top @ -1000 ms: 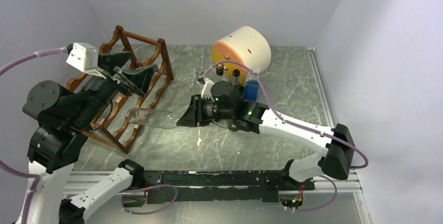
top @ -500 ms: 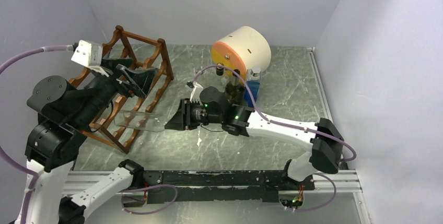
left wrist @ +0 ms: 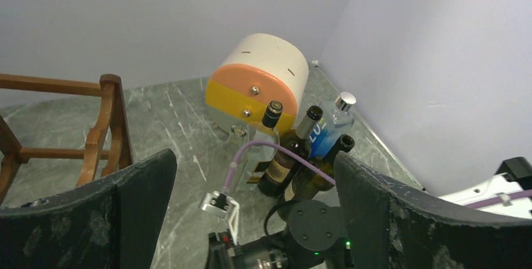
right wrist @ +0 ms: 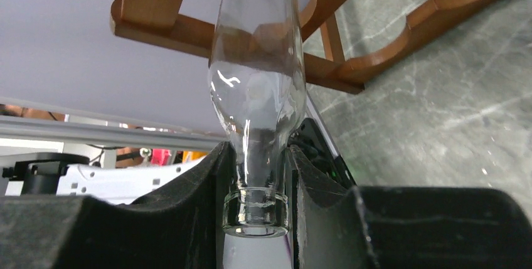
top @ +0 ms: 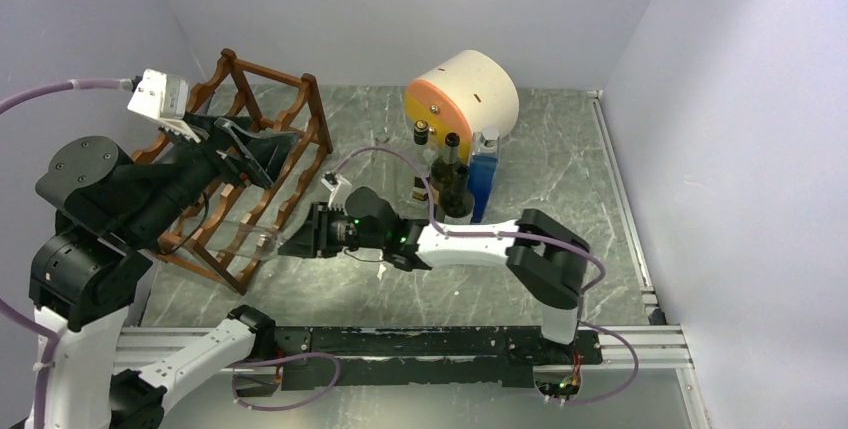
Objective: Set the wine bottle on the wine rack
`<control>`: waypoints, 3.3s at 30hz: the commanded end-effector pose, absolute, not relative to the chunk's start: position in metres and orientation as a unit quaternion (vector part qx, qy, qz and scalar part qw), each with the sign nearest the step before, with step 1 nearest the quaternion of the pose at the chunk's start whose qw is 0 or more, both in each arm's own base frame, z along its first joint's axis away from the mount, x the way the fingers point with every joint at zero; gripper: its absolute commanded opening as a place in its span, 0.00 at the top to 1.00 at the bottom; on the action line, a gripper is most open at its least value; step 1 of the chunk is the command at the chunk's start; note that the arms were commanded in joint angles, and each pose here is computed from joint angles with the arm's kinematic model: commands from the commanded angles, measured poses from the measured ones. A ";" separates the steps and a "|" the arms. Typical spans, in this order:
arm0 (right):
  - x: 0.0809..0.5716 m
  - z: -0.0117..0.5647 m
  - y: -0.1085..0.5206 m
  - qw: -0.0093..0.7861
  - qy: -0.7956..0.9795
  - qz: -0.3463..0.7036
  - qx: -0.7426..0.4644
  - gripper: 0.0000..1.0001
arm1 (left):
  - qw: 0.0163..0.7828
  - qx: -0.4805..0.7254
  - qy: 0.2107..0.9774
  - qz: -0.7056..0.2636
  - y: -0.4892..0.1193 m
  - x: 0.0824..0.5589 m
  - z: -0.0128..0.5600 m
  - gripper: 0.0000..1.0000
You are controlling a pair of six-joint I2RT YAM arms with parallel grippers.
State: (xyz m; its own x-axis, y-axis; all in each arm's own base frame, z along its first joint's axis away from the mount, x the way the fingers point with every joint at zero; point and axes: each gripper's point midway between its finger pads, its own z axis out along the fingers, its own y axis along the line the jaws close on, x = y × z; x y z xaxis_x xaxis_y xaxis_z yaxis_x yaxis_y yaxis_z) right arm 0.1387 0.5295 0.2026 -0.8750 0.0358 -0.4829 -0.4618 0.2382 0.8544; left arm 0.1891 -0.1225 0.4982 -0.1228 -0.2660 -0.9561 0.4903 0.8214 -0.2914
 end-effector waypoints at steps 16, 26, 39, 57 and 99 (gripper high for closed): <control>0.178 0.246 0.614 0.291 0.648 0.696 -0.107 1.00 | 0.651 0.096 0.697 -0.285 -0.108 0.155 0.475 0.01; 0.182 0.252 0.638 0.301 0.632 0.708 -0.097 1.00 | 0.642 0.097 0.710 -0.273 -0.106 0.158 0.470 0.01; 0.185 0.224 0.665 0.300 0.668 0.675 -0.091 1.00 | 0.632 0.085 0.720 -0.274 -0.104 0.156 0.469 0.01; 0.179 0.204 0.665 0.292 0.691 0.654 -0.101 0.37 | 0.626 0.086 0.727 -0.268 -0.105 0.160 0.465 0.01; 0.212 0.238 0.598 0.445 0.694 0.536 -0.182 0.15 | 0.642 0.073 0.726 -0.236 -0.091 0.162 0.474 0.01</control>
State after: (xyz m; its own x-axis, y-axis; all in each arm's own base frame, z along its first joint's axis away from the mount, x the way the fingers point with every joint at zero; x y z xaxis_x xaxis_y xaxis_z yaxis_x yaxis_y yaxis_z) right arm 0.2031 0.6201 0.1858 -0.6266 0.1649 -0.7617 -0.6835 0.3532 0.6388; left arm 0.1651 -0.0974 0.4668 -0.1912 -0.2063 -0.9596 0.4187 0.8671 -0.2698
